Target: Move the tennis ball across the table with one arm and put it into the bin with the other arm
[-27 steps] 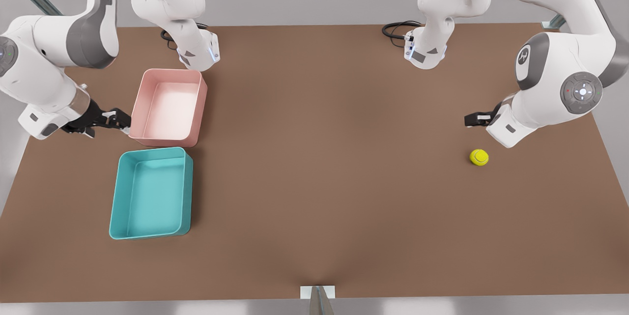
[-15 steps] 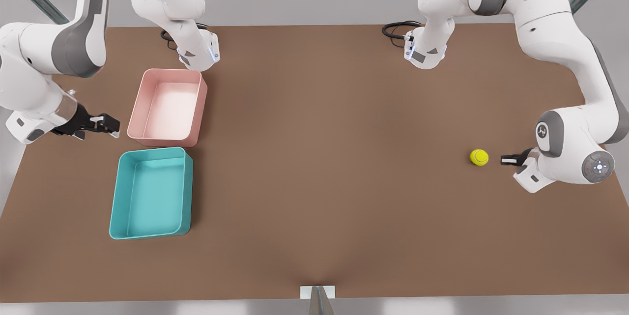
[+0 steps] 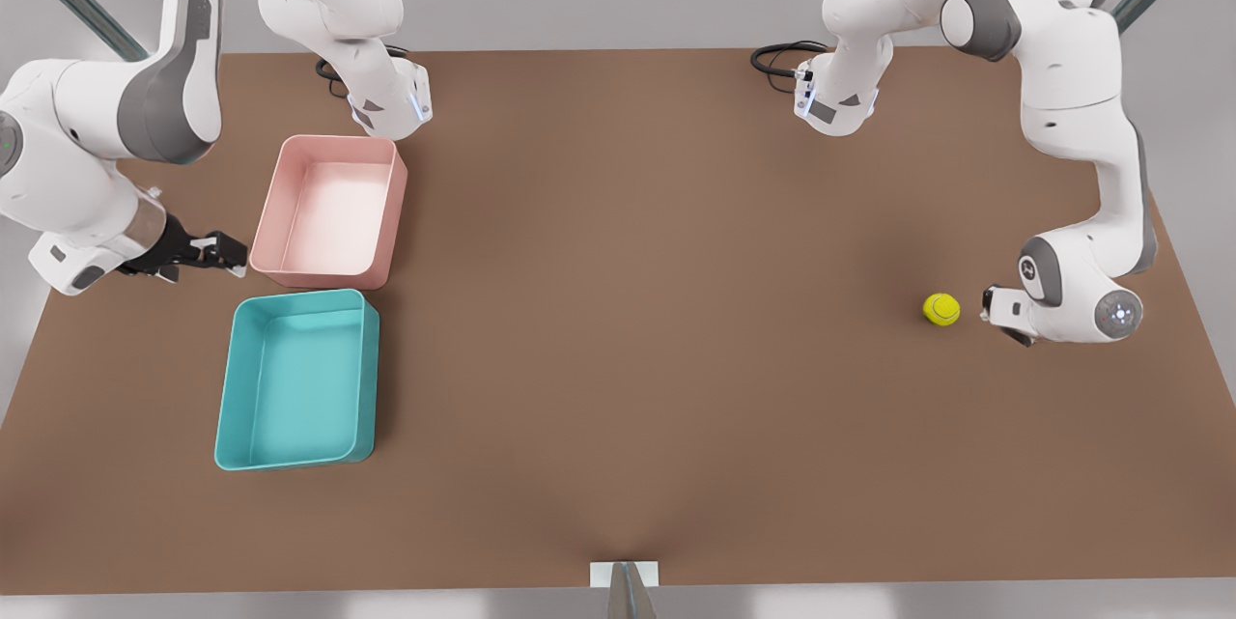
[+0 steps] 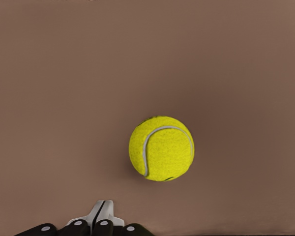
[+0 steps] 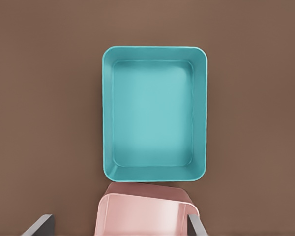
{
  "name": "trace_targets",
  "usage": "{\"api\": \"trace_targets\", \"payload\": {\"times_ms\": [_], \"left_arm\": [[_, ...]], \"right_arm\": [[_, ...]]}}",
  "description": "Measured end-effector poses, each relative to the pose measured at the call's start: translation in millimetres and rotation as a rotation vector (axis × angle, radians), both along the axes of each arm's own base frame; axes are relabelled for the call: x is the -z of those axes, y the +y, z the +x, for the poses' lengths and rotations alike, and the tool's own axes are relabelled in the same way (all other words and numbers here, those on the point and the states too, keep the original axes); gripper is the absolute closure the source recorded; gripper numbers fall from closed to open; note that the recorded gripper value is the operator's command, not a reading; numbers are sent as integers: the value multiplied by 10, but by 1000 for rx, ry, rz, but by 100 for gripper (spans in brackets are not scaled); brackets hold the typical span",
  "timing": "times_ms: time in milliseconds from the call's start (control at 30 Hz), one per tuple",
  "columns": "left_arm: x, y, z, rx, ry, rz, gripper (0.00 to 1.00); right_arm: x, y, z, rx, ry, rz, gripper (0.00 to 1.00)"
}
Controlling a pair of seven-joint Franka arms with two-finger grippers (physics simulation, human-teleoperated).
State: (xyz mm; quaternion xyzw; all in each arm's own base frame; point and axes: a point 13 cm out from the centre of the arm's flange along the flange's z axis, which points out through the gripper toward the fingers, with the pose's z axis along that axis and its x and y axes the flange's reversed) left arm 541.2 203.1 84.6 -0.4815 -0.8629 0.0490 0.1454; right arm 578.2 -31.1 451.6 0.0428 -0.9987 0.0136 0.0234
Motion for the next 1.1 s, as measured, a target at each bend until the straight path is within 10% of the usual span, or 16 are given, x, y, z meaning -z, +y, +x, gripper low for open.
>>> {"api": "trace_targets", "payload": {"times_ms": [700,1033,1067,1100], "left_arm": [[420,18,-373,500,45,-163,79],[-242,-2354,635,617,-108,-193,79],[-414,-2320,752,583,-121,-170,74],[-847,-2267,936,529,-160,-128,0]], "right_arm": [[29,23,23,-8,4,1,0],[29,17,22,-9,4,1,0],[29,17,22,-9,4,1,0],[29,18,22,-9,4,1,0]]}}
